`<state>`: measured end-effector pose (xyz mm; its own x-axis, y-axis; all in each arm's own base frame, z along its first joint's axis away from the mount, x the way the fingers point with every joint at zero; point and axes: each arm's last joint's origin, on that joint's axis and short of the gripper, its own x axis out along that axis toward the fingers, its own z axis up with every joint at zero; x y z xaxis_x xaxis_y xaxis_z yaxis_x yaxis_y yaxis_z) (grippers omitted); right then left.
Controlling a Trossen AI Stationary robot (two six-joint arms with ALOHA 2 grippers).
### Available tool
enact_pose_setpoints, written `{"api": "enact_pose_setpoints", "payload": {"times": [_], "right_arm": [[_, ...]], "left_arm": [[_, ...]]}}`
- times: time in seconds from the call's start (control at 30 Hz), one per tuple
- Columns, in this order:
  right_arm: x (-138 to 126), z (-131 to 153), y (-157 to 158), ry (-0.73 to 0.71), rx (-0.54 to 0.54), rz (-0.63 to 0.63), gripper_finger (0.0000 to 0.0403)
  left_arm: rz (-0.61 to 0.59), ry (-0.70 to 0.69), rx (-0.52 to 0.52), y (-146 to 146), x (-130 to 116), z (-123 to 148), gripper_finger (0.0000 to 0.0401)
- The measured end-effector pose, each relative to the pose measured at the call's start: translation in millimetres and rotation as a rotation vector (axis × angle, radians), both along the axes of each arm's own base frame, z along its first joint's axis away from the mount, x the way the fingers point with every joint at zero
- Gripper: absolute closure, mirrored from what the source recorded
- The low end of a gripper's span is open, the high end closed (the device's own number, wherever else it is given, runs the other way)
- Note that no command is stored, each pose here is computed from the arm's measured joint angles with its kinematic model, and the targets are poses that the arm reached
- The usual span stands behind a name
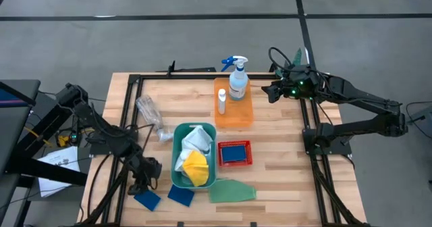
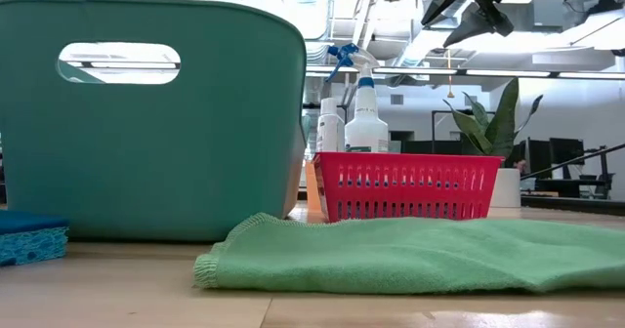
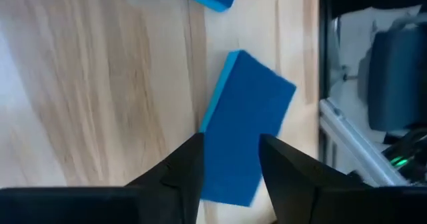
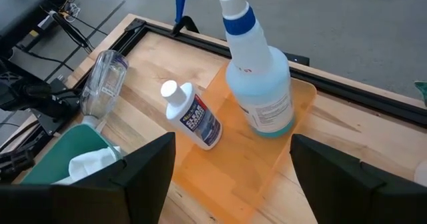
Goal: Pick & Place Kitchen Items
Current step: Put the blue sponge into the red bin
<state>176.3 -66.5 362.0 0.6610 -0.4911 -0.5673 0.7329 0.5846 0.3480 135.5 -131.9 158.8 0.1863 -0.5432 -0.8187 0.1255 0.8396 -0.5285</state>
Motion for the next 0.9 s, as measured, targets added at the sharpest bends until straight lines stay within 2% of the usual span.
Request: {"api": "enact_pose_setpoints", "payload": {"times": [0.17,0.47,0.9], "right_arm": [[-0.1,-0.1,0.0,0.001,0.000,0.000,0.0117],[-0.5,-0.7,0.2,0.008,0.002,0.000,0.0117],[-0.7,-1.1,0.5,0.013,0.007,0.005,0.0117]], "left_arm": [[-0.070,-0.037,0.003,-8.0,8.1,-10.3,0.0250],[-0.094,-0.015,0.006,-14.4,14.4,-23.7,0.0257],[-0.165,-0.041,0.026,-17.1,12.1,-26.2,0.0255]]}}
